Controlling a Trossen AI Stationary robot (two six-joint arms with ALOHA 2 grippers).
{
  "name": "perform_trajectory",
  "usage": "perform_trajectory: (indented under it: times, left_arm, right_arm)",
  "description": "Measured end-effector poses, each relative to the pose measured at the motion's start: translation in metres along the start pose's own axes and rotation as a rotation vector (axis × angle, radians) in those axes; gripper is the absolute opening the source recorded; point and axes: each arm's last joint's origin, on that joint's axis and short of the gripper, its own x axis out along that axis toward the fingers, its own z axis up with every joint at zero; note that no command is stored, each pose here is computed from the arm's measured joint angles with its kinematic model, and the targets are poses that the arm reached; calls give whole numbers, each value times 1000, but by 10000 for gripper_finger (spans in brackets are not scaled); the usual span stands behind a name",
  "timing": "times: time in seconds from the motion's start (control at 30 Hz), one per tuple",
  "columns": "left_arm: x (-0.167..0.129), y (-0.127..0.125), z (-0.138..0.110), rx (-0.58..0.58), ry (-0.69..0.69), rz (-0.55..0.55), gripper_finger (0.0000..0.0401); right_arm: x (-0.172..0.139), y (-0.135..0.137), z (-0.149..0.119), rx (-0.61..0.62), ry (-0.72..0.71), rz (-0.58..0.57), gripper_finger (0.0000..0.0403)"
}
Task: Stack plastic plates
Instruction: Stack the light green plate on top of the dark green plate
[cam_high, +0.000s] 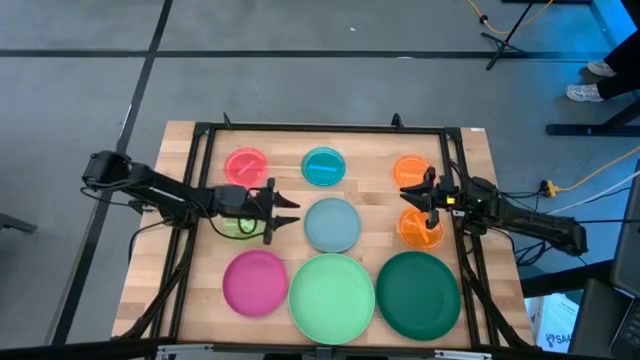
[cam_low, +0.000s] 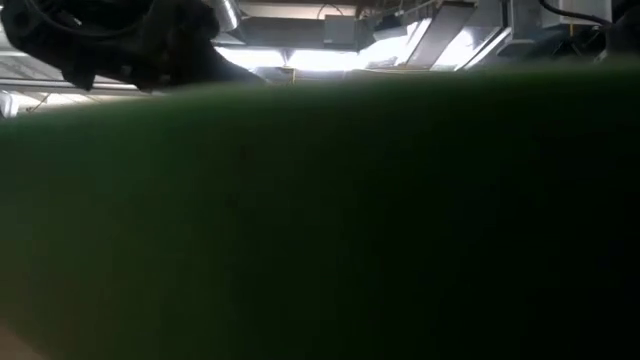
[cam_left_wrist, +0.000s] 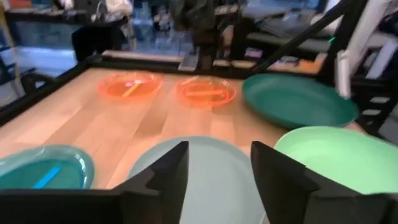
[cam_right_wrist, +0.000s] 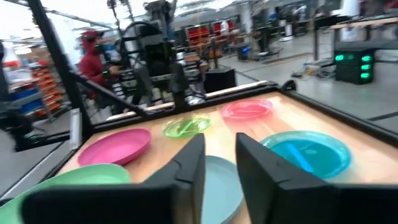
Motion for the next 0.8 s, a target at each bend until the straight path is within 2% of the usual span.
perform_trajectory:
  times: [0.17, 0.27, 0.43, 0.57, 0.7, 0.8]
  left_arm:
    - [21, -3, 5, 15, 32, 115, 175]
    - [30, -6, 11, 19, 21, 126, 175]
    - [41, -8, 15, -97, 44, 132, 175]
    - [53, -11, 8, -187, 195, 131, 174]
    - [64, -24, -8, -237, 377, 43, 174]
    - [75, -34, -10, -259, 437, -22, 174]
  right_arm:
    - [3, 1, 3, 16, -21, 36, 143]
    - [4, 2, 6, 15, -43, 52, 160]
    - [7, 1, 7, 14, -49, 56, 167]
    - [10, 1, 7, 12, -56, 57, 168]
    - [14, -1, 5, 17, -32, 51, 168]
    - [16, -2, 3, 22, -17, 37, 168]
